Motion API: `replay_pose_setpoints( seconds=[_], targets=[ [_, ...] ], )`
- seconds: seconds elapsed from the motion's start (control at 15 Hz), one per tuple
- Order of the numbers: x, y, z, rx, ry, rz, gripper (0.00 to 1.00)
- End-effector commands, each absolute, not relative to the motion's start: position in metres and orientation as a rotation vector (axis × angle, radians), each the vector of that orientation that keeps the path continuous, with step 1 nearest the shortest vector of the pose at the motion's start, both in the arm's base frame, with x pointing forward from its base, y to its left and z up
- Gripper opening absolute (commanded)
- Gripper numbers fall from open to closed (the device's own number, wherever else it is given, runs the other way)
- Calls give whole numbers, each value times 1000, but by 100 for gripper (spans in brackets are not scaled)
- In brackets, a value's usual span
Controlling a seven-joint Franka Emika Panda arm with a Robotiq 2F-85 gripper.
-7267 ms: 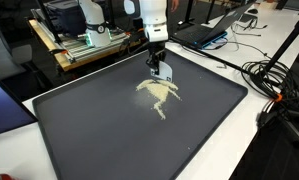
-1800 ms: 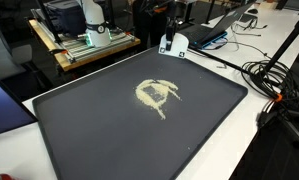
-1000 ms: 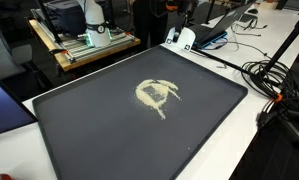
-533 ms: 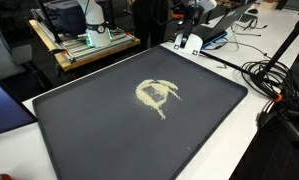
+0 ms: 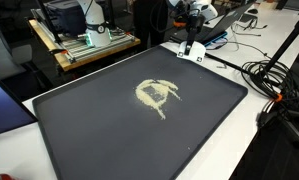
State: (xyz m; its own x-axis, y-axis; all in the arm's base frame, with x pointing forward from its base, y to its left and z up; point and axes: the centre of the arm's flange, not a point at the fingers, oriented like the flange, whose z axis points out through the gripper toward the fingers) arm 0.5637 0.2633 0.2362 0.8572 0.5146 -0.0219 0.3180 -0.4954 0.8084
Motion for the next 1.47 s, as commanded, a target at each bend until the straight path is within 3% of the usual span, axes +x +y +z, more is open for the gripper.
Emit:
replay_pose_setpoints(
  seconds=[0.0,1.4],
  targets=[
    [551,254,241,2163,709,319,1],
    [458,169,280,2181,1017,443,1]
  ],
)
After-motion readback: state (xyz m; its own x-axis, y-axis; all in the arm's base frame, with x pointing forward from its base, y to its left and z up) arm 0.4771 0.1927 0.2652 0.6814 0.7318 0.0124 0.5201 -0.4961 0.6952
